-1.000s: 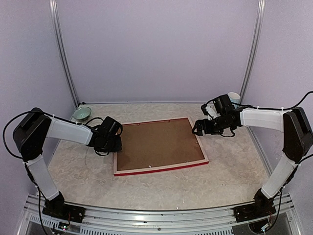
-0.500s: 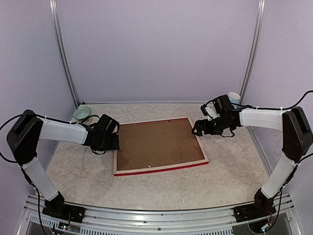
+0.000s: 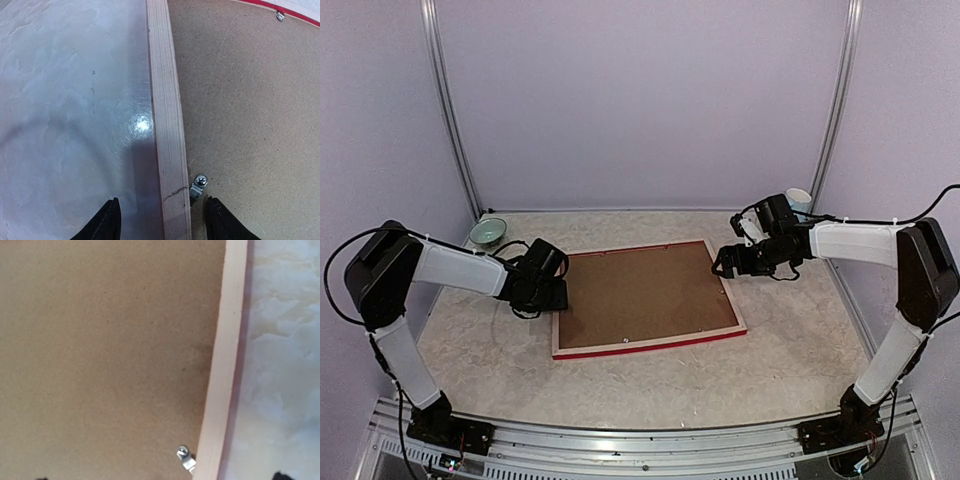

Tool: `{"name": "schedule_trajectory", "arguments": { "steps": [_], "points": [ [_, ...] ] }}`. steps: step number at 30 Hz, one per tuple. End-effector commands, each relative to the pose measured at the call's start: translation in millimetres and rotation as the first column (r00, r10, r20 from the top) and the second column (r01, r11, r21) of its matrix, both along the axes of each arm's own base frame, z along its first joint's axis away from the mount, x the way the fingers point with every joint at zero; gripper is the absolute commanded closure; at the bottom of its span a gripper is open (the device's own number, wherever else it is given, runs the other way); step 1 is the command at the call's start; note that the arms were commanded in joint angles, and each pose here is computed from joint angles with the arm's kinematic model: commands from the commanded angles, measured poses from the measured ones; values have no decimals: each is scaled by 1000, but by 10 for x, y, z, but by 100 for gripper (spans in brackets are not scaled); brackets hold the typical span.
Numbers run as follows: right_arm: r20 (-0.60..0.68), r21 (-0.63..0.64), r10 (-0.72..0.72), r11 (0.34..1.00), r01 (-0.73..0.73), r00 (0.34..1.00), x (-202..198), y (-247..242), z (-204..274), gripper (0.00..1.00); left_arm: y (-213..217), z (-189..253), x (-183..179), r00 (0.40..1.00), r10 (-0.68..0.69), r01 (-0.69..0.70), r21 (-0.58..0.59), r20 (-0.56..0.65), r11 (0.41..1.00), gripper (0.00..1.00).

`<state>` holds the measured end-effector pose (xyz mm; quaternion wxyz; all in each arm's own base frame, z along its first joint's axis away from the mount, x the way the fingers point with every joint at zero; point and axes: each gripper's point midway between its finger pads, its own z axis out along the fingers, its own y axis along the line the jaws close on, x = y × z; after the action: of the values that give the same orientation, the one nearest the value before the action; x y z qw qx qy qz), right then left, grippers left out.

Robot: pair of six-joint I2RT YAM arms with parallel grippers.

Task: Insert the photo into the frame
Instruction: Press the fastener onto the backboard.

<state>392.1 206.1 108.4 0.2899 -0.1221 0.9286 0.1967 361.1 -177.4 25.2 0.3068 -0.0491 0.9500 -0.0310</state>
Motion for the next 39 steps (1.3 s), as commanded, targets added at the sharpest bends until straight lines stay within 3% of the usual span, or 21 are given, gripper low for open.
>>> {"name": "schedule_trajectory", "arguments": {
  "steps": [1, 25, 28, 30, 35, 39],
  "points": [
    [-6, 5, 3, 1000, -3, 1000, -8, -15, -49, 3, -36, -83, 53, 1000, -8, 8, 13, 0, 1000, 45],
    [-11, 5, 1, 1000, -1, 1000, -9, -15, -67, 3, 52, -112, 36, 1000, 11, -11, 30, 4, 999, 81],
    [-10, 3, 2, 1000, -2, 1000, -11, -15, -66, 3, 45, -113, 35, 1000, 9, -9, 27, 3, 1000, 82],
    [-11, 4, 2, 1000, -2, 1000, -12, -17, -67, 3, 28, -87, 36, 1000, 3, -3, 18, 7, 1000, 76],
    [-13, 3, 1, 1000, -1, 1000, -14, -21, -79, 3, 6, 144, 49, 999, 10, -10, 5, 53, 1000, 34],
    [-12, 3, 2, 1000, -2, 1000, -10, -16, -78, 3, 0, 483, 58, 992, 17, -18, 11, 126, 1000, 16]
  ]
}}
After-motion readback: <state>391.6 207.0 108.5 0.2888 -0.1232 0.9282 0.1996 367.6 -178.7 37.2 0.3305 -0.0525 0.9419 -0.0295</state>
